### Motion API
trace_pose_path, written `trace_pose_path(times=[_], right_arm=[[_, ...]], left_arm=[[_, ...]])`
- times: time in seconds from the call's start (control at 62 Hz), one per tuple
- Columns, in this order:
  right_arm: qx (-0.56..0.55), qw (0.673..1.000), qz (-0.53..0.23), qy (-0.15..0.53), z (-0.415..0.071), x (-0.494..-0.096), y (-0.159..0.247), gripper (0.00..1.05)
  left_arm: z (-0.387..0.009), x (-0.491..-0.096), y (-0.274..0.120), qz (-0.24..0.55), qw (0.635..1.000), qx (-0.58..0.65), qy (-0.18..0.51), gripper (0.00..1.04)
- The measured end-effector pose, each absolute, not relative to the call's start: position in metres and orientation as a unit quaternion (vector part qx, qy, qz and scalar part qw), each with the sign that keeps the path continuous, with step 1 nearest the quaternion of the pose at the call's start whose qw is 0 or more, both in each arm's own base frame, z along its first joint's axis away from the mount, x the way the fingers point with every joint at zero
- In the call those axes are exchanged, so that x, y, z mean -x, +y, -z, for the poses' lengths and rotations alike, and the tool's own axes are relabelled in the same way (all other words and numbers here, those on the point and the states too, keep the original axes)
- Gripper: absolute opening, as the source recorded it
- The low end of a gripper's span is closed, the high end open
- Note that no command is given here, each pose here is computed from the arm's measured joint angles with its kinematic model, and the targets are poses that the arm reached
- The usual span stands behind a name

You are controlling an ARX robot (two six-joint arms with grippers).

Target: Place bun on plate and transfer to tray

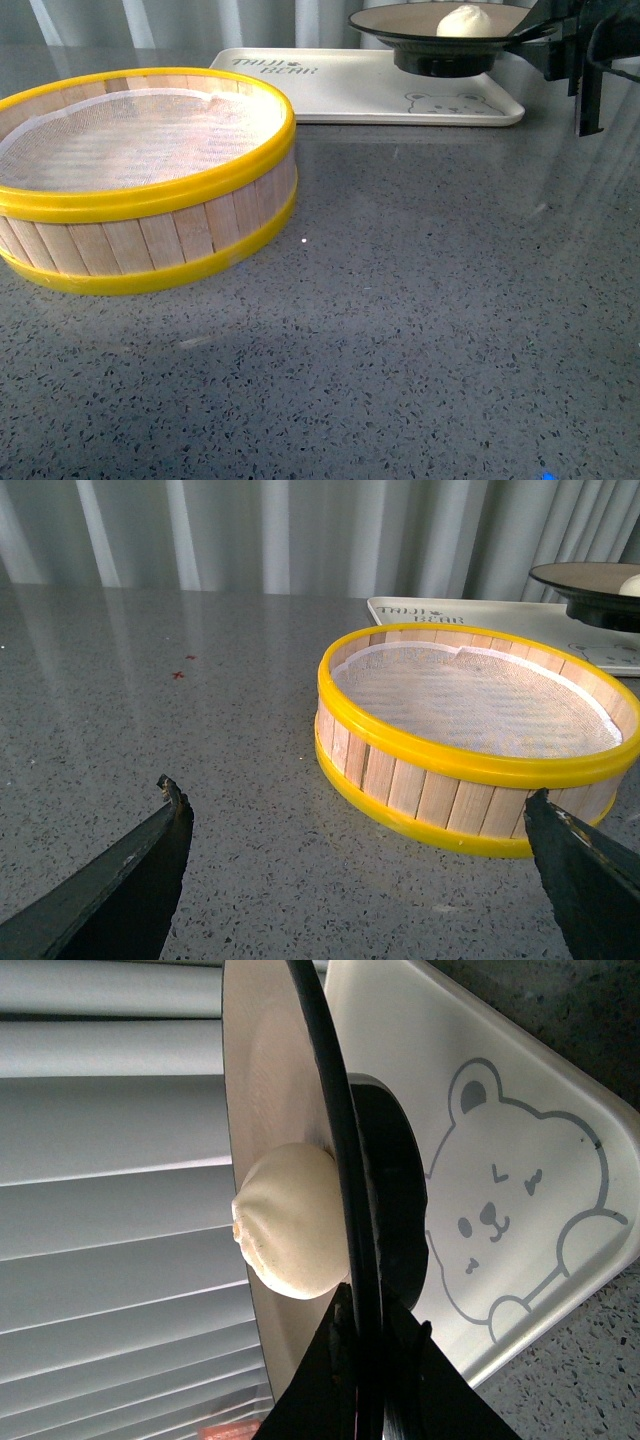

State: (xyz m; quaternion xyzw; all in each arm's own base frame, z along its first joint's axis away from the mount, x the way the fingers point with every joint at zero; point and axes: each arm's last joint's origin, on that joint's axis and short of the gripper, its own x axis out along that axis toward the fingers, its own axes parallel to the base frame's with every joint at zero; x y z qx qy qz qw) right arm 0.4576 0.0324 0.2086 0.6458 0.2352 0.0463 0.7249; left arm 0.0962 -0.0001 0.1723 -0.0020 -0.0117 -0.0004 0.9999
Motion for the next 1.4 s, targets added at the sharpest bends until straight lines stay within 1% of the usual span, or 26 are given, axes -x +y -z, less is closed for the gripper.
trace_pose_path(times=[0.258, 0.919, 0.967, 0.999, 1.144, 1.176, 1.273, 1.305, 1.402], right_arm=[[-0.640, 0.725, -0.035, 0.251, -0.194, -0.469, 0.038, 0.02], [-0.635, 0.726, -0.027, 0.262, -0.185, -0.490, 0.039, 0.03], [-0.634, 0.727, -0.028, 0.262, -0.185, -0.491, 0.039, 0.08], [-0.634, 0.727, -0.029, 0.262, -0.185, -0.491, 0.039, 0.13], [-0.634, 0.725, -0.032, 0.265, -0.185, -0.491, 0.040, 0.43], [-0.635, 0.725, -0.032, 0.265, -0.185, -0.491, 0.040, 0.47], [-0.635, 0.725, -0.032, 0.266, -0.185, -0.491, 0.040, 0.63], [-0.635, 0.725, -0.032, 0.266, -0.185, -0.491, 0.041, 0.66], [-0.636, 0.723, -0.030, 0.268, -0.185, -0.488, 0.042, 0.82]], left_arm=[[-0.172, -0.096, 0.000, 0.000, 1.000, 0.002, -0.012, 0.98], [-0.172, -0.096, 0.000, 0.000, 1.000, 0.002, -0.012, 0.98], [-0.172, -0.096, 0.000, 0.000, 1.000, 0.002, -0.012, 0.98], [-0.172, -0.096, 0.000, 0.000, 1.000, 0.002, -0.012, 0.98], [-0.172, -0.096, 0.000, 0.000, 1.000, 0.002, -0.012, 0.98], [-0.172, -0.096, 0.000, 0.000, 1.000, 0.002, -0.012, 0.98], [-0.172, -0.096, 0.000, 0.000, 1.000, 0.002, -0.012, 0.98], [-0.172, -0.096, 0.000, 0.000, 1.000, 0.002, -0.012, 0.98], [-0.172, -0.096, 0.000, 0.000, 1.000, 0.002, -0.012, 0.98]])
